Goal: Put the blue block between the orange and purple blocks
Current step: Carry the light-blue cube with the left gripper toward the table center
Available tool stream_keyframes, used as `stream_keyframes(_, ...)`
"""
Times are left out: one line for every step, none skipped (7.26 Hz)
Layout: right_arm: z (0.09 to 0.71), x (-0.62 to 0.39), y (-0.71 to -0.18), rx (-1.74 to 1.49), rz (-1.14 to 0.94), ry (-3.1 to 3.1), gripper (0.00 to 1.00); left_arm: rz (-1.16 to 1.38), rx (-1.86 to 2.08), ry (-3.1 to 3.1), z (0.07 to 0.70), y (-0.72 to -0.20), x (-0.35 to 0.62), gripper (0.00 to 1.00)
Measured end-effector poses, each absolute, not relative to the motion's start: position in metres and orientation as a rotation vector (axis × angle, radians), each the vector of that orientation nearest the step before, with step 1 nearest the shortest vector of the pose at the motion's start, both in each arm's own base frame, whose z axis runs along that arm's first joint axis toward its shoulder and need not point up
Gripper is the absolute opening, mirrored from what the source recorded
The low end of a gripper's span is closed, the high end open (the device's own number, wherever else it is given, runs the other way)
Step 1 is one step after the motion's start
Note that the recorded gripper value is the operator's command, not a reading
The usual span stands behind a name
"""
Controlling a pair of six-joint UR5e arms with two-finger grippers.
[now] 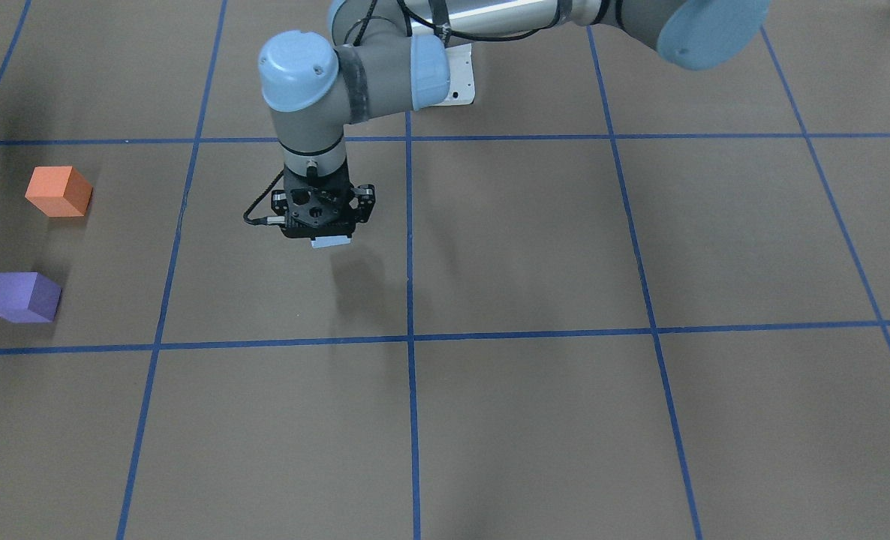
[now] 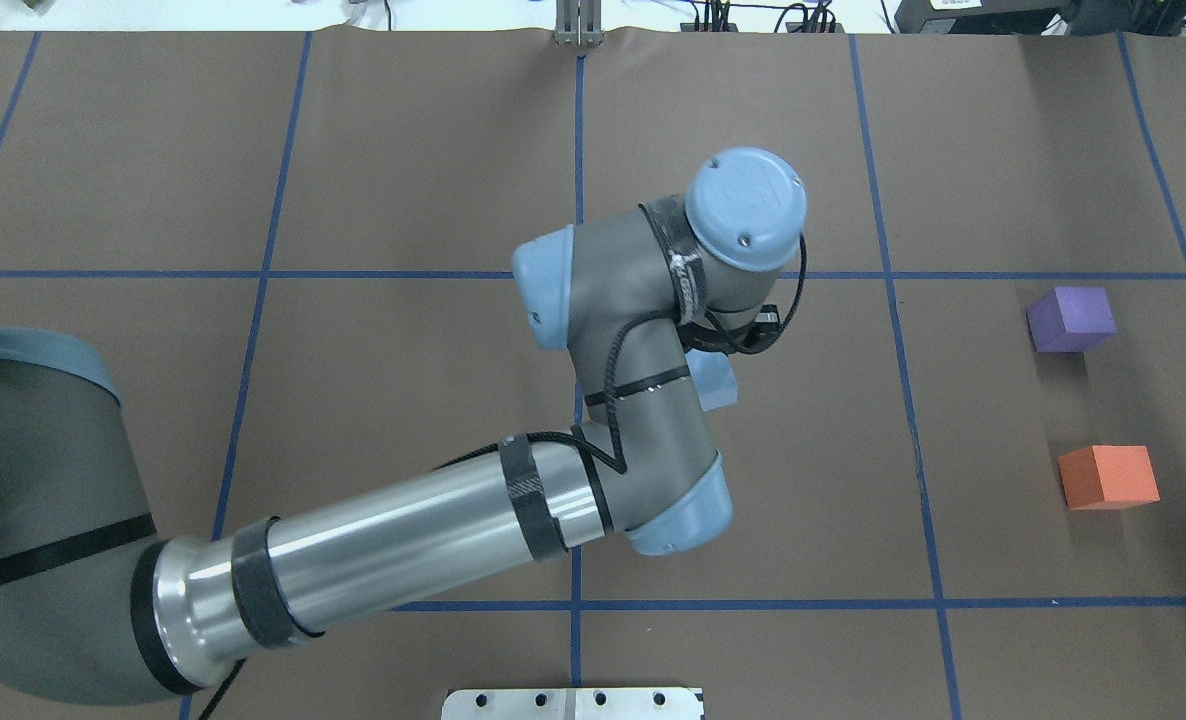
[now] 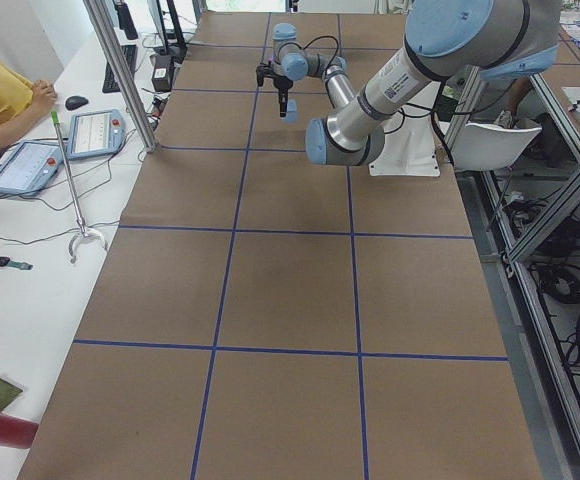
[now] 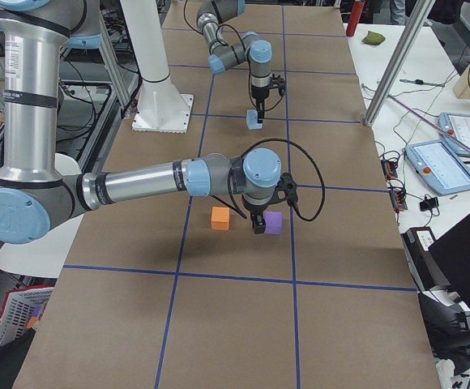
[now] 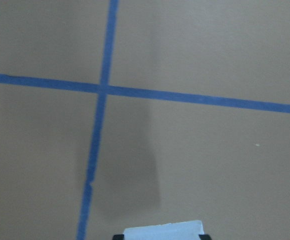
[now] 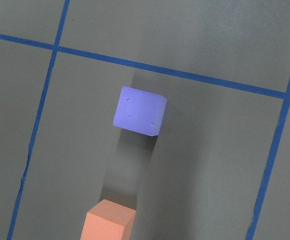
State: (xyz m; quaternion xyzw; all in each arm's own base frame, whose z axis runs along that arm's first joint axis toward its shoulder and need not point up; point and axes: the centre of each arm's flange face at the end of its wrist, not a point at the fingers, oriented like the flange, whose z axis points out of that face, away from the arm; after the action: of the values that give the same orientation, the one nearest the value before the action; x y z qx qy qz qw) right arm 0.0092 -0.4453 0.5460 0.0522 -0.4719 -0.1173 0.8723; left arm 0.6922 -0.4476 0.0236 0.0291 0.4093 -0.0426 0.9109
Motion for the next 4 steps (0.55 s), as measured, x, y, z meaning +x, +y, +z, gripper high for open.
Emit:
stream_keyframes(0.543,0.0,-0.447,0.1,-0.258,-0.992,1.0,-0.073,0.084,0.829,0.016,-0.428,0.714,0.22)
stream_keyframes(0.541,-0.009,-0.448,0.088,-0.267,-1.001,1.0,-0.063,0.098,0.811,0.016,-0.418,0.73,0.48)
stream_keyframes(0.538,-0.017,-0.449,0.089,-0.283,-1.011,1.0,-0.059,0.11,0.798,0.018,-0.413,0.738,0.62)
stream_keyframes(0.536,-0.026,-0.449,0.096,-0.299,-1.02,1.0,-0.057,0.116,0.789,0.02,-0.41,0.743,0.79)
